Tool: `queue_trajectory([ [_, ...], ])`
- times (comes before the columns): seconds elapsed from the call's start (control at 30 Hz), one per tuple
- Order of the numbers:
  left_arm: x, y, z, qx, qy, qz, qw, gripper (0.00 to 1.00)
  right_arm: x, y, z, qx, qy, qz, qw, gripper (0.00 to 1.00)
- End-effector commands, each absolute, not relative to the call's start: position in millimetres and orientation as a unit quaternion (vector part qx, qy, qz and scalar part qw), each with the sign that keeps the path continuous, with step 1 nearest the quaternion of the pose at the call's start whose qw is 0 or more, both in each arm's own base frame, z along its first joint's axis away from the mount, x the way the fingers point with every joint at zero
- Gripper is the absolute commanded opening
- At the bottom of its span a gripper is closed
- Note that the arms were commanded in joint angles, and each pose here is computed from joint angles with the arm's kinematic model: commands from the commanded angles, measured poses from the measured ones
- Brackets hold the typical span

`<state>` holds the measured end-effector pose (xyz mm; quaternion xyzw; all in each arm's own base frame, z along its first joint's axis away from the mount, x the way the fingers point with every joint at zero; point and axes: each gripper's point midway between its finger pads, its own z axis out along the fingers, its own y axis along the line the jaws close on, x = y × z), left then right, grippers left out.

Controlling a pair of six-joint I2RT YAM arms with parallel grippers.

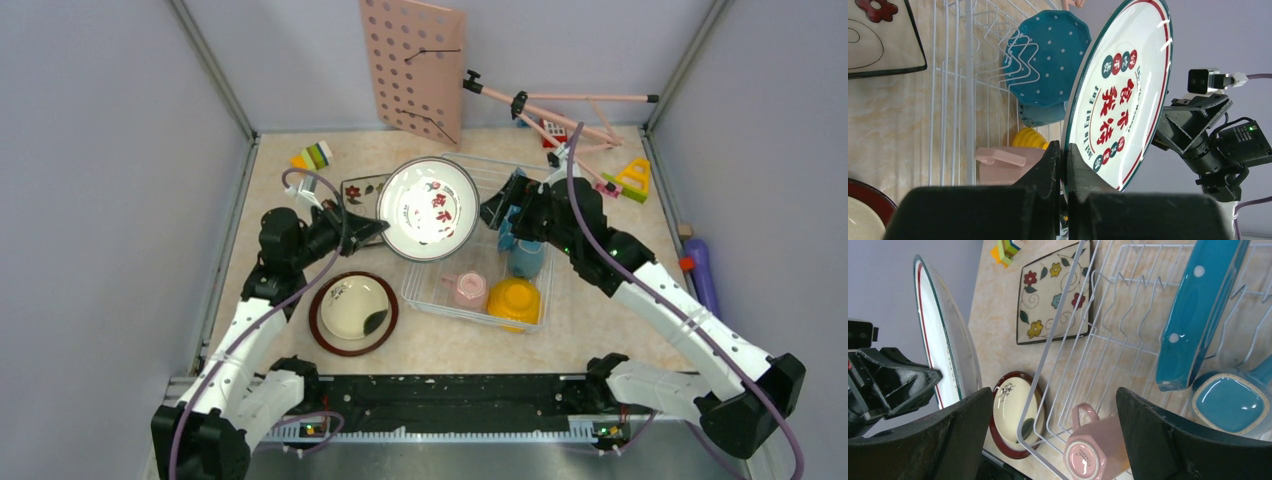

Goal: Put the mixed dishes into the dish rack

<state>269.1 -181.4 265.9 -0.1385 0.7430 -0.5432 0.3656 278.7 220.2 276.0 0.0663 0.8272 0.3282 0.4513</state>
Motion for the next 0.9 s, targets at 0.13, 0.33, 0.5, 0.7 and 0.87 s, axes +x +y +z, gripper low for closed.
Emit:
queue_trajectory([
  [0.13, 274, -188, 292, -0.106, 0.718, -0.561, 0.397, 0.00, 281, 202, 307, 0.130, 0.769, 0.360, 0.512, 0.89],
  [0.33, 274, -192, 291, -0.100, 0.719, -0.564, 0.393, 0.00, 276, 211, 323, 0.099, 0.744, 0.397, 0.528, 0.85],
  [0.5, 273, -197, 291, -0.091, 0.720, -0.570, 0.386, 0.00, 277, 233, 321, 0.066, 0.751, 0.423, 0.503, 0.83],
  [0.7, 269, -205, 292, -0.071, 0.719, -0.578, 0.379, 0.00, 283, 239, 318, 0.069, 0.751, 0.428, 0.498, 0.68],
  [0.87, 265, -212, 287, -0.052, 0.725, -0.579, 0.369, 0.00, 281, 242, 314, 0.067, 0.755, 0.433, 0.487, 0.45],
])
